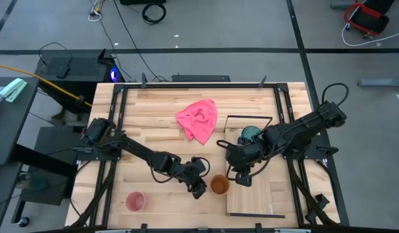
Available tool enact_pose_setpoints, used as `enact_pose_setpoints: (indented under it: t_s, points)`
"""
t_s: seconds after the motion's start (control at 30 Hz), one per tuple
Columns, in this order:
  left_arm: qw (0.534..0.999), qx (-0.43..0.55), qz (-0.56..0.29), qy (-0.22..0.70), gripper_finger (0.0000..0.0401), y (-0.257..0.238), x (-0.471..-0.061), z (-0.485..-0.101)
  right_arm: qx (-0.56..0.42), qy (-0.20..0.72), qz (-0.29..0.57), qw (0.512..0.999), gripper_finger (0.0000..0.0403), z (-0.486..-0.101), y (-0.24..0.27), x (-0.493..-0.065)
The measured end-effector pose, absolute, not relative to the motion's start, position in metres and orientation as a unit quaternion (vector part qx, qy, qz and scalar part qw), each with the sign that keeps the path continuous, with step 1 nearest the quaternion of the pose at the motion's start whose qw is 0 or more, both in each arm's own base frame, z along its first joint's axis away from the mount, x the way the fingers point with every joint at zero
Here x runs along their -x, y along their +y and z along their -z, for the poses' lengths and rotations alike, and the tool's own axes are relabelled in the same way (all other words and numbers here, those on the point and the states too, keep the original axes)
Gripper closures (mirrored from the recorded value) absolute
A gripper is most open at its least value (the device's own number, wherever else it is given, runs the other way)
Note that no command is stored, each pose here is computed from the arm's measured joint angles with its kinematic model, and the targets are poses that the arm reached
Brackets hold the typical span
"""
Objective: Stack small to large cups/mugs on shelf
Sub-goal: Put the yellow cup on the shelf
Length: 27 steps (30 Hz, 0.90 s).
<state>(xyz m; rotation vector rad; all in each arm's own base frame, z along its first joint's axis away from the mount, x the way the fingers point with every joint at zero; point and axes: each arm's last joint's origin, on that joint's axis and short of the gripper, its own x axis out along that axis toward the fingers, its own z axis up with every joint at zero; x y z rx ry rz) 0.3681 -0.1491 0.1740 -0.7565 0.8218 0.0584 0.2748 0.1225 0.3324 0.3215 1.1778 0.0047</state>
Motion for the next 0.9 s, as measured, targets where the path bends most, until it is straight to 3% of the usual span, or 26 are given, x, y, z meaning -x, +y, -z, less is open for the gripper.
enact_pose_setpoints:
  t_s: [0.43,0.9]
  points:
    - [0.805,0.299,-0.133,0.496,0.0326,-0.108,-0.337,-0.191,-0.150,0.603,0.010,0.783,0.0307,-0.301,0.131,-0.294]
    - [0.800,0.297,-0.215,0.476,0.0327,-0.022,-0.337,-0.210,-0.157,0.613,0.038,0.773,0.0307,-0.282,0.131,-0.311]
